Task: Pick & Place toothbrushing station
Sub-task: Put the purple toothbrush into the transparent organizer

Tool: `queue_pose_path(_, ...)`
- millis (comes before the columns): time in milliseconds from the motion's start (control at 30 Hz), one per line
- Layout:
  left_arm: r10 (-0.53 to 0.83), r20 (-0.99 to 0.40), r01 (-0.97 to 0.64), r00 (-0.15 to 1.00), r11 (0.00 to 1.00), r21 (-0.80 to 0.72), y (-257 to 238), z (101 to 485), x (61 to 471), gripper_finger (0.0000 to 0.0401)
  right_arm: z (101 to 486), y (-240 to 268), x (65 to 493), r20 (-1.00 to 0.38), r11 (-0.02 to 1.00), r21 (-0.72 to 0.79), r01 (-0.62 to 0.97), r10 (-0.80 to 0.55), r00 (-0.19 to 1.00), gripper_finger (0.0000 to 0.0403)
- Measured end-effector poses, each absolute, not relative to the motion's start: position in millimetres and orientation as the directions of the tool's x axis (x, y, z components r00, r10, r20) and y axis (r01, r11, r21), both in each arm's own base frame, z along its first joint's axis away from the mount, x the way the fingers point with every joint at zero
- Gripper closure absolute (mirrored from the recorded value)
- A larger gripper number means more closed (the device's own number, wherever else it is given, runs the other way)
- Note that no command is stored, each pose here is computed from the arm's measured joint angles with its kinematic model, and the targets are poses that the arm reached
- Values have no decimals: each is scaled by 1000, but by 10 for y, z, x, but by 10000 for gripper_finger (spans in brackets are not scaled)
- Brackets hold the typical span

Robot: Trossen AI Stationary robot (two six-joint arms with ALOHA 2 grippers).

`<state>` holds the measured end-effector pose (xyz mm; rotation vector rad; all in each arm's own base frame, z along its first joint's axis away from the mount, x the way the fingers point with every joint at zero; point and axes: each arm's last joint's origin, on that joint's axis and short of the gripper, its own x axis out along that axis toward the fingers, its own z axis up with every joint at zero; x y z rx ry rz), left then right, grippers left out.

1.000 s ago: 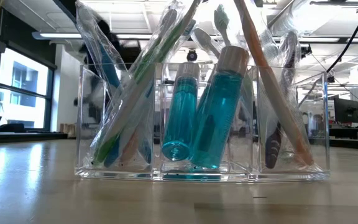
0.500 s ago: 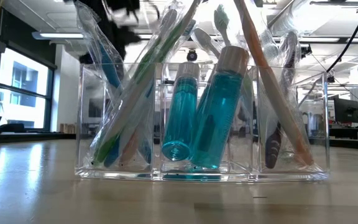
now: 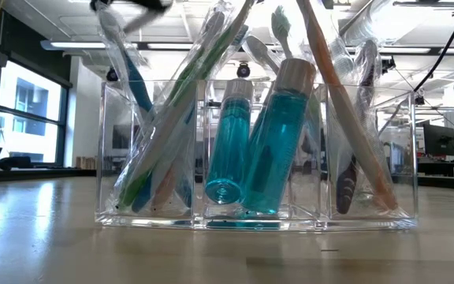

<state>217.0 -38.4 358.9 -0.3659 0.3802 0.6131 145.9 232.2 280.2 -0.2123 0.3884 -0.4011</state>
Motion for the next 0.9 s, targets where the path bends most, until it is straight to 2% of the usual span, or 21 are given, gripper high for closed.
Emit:
queue_pose_path(133,405,-313,-483,859,845,-230,-746,3707,2184,393,2831,2347,1479,-241,883,-330,332,-419,875,378)
queue_pose_path(300,307,-153,-334,939,922,-196,-1185,3807,2269,393,2888,2404,1514,-132,862,-368,349,-420,898,312)
queue_pose_path(500,230,-24,-231,973,961,-152,-1560,3744,2542,393,3097,2334,1596,-115,878,-284,385,-430,895,226)
queue_pose_path(667,120,90,-106,989,984,-142,-1783,3608,2826,393,3328,2242,1719,-145,889,-270,369,-416,898,195)
queue_pose_path(767,74,169,-52,983,990,-132,-1878,3549,2937,393,3503,2242,1829,-172,922,-259,288,-337,925,193)
queue_pose_path(900,69,206,-41,976,990,-135,-1897,3501,3014,393,3755,2287,1992,-151,975,-216,47,-81,985,192)
